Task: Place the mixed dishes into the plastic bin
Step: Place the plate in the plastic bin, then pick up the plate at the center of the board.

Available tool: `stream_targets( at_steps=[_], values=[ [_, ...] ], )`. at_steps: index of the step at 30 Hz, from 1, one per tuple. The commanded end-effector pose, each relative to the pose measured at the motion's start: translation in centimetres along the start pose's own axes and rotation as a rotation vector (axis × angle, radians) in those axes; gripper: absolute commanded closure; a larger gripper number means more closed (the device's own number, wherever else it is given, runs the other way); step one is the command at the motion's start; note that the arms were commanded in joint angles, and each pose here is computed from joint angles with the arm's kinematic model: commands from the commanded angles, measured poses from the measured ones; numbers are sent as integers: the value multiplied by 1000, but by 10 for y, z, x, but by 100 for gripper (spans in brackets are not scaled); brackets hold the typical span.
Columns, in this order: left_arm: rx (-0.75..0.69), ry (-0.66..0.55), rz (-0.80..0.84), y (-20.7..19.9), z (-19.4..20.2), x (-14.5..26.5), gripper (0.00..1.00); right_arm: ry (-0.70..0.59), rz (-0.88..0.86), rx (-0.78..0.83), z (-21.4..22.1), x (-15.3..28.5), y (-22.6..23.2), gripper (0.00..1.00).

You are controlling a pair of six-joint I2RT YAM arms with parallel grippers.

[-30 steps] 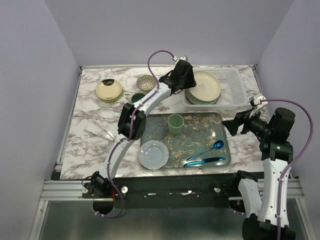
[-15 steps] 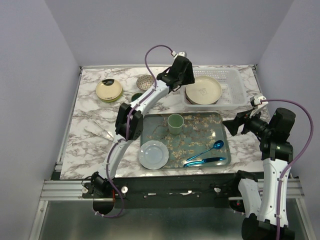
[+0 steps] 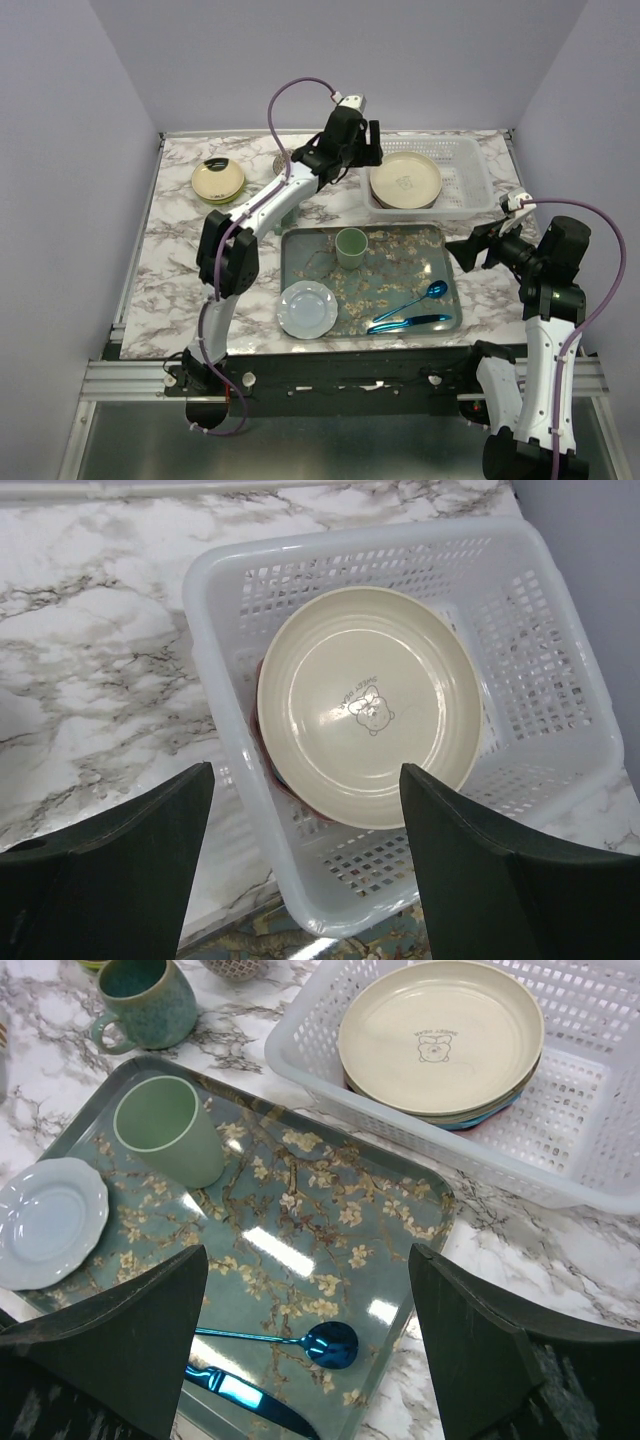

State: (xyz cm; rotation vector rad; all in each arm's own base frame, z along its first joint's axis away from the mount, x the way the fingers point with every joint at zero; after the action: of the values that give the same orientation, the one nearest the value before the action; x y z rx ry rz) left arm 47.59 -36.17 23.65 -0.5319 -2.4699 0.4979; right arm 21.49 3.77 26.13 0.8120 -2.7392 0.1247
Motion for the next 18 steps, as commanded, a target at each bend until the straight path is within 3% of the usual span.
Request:
stream_targets(
  at_steps=[1, 7, 18],
  values=[
    [-74, -128, 68, -14, -34, 43, 15, -13, -14, 27, 1, -1, 0, 11],
    [-133, -166, 52, 0, -36, 79, 9, -16, -53, 51, 2, -1, 5, 11],
    [-43, -145, 167, 0, -53, 128, 7, -31, -147, 81, 3, 0, 17, 11]
  ],
)
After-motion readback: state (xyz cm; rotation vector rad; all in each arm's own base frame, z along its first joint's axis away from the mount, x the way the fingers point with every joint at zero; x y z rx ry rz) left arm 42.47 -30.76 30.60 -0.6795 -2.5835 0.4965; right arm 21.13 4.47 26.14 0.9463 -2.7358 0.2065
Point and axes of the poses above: each gripper's point midway between its finger pads, its own x axis back along the fingers, its own y axis along the line the jaws close on, z = x × y, the point moved 3 cm from there along x, back along the fingers, and after that the axes turned 5 degrees about x, right-handed, at the moved point
